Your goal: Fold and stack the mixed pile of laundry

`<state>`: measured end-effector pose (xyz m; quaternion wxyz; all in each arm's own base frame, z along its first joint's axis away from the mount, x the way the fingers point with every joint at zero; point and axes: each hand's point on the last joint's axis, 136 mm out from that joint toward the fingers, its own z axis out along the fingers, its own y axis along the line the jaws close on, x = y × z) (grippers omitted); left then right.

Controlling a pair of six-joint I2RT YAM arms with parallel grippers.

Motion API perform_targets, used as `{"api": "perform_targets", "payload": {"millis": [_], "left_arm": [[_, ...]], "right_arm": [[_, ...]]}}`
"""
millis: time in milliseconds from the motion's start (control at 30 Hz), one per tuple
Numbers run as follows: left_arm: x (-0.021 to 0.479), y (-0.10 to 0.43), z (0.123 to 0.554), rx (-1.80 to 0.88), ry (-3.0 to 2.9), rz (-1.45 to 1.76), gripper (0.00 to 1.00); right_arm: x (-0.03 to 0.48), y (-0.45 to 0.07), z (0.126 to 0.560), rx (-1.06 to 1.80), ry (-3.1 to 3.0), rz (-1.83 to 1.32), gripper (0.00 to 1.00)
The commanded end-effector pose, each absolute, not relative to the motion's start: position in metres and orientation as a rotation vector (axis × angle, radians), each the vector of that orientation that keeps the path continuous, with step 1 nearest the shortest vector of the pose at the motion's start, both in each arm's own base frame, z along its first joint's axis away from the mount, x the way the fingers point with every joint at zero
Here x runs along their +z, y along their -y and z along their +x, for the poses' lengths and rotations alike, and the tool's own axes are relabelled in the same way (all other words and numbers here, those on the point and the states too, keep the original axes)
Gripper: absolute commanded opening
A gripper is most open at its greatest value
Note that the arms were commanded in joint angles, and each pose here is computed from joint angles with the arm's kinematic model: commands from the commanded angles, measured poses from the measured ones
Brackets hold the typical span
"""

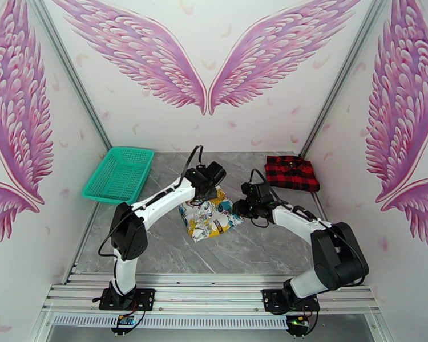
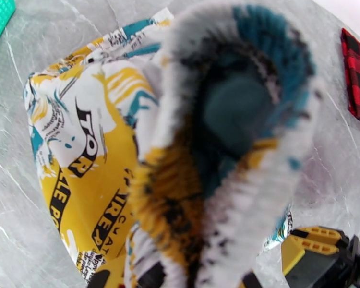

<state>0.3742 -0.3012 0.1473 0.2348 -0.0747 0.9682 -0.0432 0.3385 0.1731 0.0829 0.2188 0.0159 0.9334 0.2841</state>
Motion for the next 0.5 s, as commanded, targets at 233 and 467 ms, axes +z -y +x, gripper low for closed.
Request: {"api": "perform_targets", "payload": {"millis": [233,467], "left_arm": [[0.12,0.359,0.406,-0.337,-2.617,-0.322,0.26],[0.129,0.375,0.413,-0.413,-2.568,-0.333,0.62]], "right_arm": [[0.085,-0.155,0.313,0.706,-2.599,0.016,0.3],[0.103,-0.14,0.302,0.613,-2.578,0.005,0.37]]}}
